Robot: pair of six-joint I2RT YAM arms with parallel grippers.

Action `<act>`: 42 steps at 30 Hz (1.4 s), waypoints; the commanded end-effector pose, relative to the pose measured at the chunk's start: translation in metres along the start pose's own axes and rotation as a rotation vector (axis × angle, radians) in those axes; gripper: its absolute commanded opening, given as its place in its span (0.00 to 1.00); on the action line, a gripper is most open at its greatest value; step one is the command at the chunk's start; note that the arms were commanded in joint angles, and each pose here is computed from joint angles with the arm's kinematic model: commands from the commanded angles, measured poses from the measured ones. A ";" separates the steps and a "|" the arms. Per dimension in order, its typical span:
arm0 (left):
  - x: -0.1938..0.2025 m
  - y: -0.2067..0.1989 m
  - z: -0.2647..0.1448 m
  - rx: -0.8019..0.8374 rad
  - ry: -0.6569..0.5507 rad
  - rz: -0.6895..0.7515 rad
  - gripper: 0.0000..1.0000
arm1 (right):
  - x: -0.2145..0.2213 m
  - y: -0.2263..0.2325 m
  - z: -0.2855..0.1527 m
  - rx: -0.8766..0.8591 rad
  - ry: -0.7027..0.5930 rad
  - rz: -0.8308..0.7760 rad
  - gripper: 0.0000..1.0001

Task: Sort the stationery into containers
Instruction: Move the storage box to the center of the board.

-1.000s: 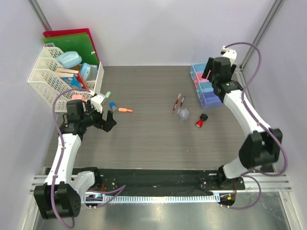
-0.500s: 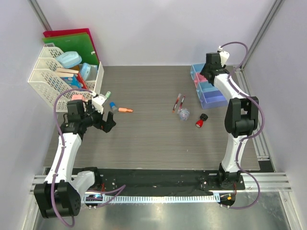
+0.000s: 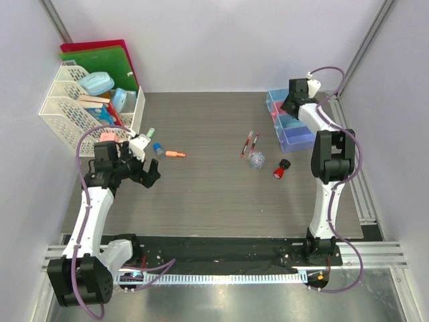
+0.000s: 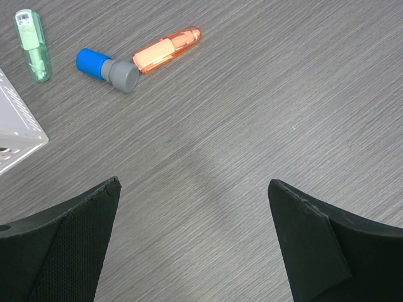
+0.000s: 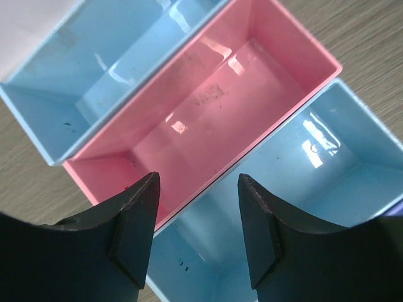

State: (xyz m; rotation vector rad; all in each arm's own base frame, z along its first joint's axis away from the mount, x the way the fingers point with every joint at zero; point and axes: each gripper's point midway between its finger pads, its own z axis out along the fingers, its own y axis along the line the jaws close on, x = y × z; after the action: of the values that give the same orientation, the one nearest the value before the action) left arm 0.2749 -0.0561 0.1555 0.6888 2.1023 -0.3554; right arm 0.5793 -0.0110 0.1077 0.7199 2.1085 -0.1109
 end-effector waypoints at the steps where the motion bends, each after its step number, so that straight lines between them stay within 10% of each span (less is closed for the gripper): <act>1: -0.006 0.003 -0.008 -0.024 -0.014 0.039 1.00 | -0.008 0.009 0.000 -0.014 -0.021 0.031 0.57; 21: 0.015 0.002 -0.006 -0.032 0.032 0.051 1.00 | -0.001 0.042 0.021 -0.079 -0.034 -0.328 0.44; 42: 0.028 0.002 -0.003 -0.044 0.054 0.046 1.00 | 0.067 0.177 -0.020 -0.319 -0.112 -0.828 0.45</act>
State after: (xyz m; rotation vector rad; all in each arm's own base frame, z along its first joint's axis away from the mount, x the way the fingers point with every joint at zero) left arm 0.2608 -0.0473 0.1332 0.7255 2.1536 -0.2978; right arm 0.6258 0.1450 0.0888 -0.2341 2.1649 -0.2663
